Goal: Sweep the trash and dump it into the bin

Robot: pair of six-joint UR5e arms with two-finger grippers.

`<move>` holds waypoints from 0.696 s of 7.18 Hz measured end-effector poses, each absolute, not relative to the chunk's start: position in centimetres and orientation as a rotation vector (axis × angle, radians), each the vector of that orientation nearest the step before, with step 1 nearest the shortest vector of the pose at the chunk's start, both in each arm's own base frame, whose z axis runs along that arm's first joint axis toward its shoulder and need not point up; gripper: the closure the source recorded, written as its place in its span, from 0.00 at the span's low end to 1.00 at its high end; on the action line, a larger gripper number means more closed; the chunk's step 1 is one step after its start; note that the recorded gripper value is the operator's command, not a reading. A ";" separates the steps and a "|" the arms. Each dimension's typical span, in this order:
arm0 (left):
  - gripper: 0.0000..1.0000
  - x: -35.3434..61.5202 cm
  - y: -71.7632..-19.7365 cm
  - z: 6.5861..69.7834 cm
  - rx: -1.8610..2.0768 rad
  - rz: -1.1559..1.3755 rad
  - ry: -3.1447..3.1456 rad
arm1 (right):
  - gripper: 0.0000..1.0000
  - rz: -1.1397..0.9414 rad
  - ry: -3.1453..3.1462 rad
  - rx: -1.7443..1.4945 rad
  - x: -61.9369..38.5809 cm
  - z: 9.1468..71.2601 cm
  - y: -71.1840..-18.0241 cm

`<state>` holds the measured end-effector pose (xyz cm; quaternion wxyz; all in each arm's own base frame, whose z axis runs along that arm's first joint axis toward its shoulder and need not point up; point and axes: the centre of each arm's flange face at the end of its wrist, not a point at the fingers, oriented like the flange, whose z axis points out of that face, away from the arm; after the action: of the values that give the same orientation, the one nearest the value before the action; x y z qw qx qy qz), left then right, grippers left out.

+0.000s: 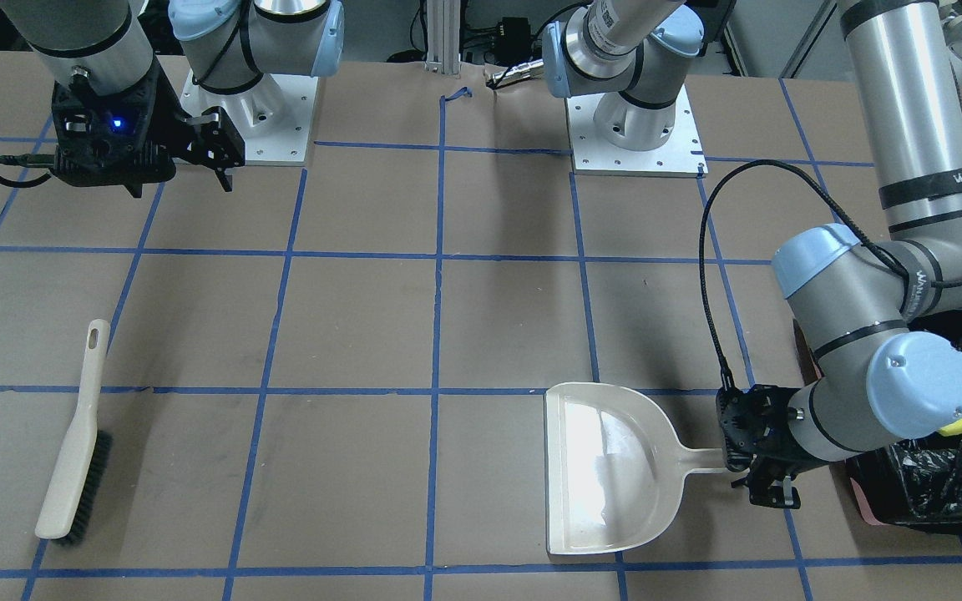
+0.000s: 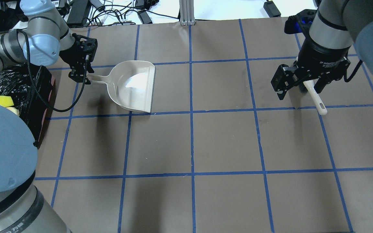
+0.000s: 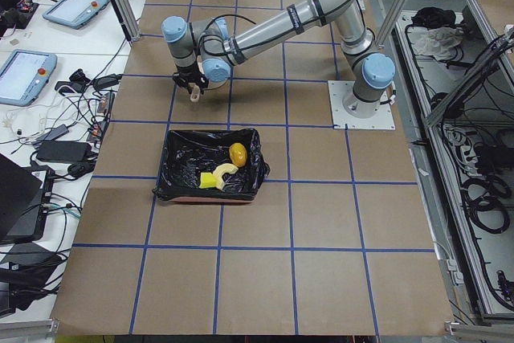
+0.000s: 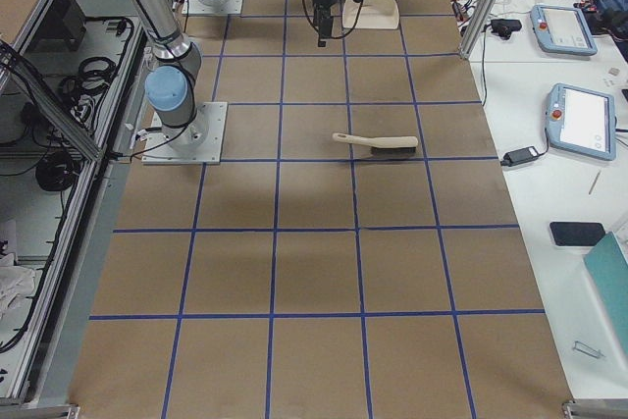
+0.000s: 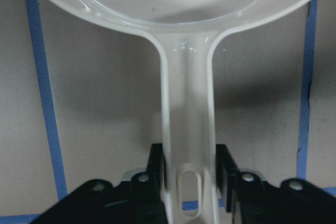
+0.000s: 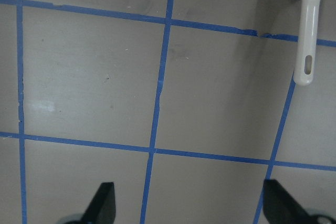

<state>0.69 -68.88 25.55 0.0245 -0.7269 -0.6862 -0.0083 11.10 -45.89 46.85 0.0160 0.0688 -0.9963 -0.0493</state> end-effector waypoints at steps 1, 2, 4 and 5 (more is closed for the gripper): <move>0.38 -0.2 -68.9 26.7 -2.270 -0.011 -2.117 | 0.00 -0.153 -3.099 0.214 11.1 46.9 -45.9; 0.39 -0.7 -68.7 28.5 -2.284 0.003 -2.117 | 0.00 -0.153 -3.098 0.215 11.1 46.9 -45.9; 0.39 -1.7 -67.8 34.7 -2.202 0.027 -2.162 | 0.00 -0.155 -3.098 0.216 11.1 46.8 -45.9; 0.39 -3.2 -67.1 37.9 -2.125 0.042 -2.221 | 0.00 -0.156 -3.098 0.216 11.1 46.8 -45.9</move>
<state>-3.17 -67.12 37.87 0.0340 -0.6908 -0.7221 0.0136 11.10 -45.88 46.81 0.0159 0.0696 -0.9962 -0.0500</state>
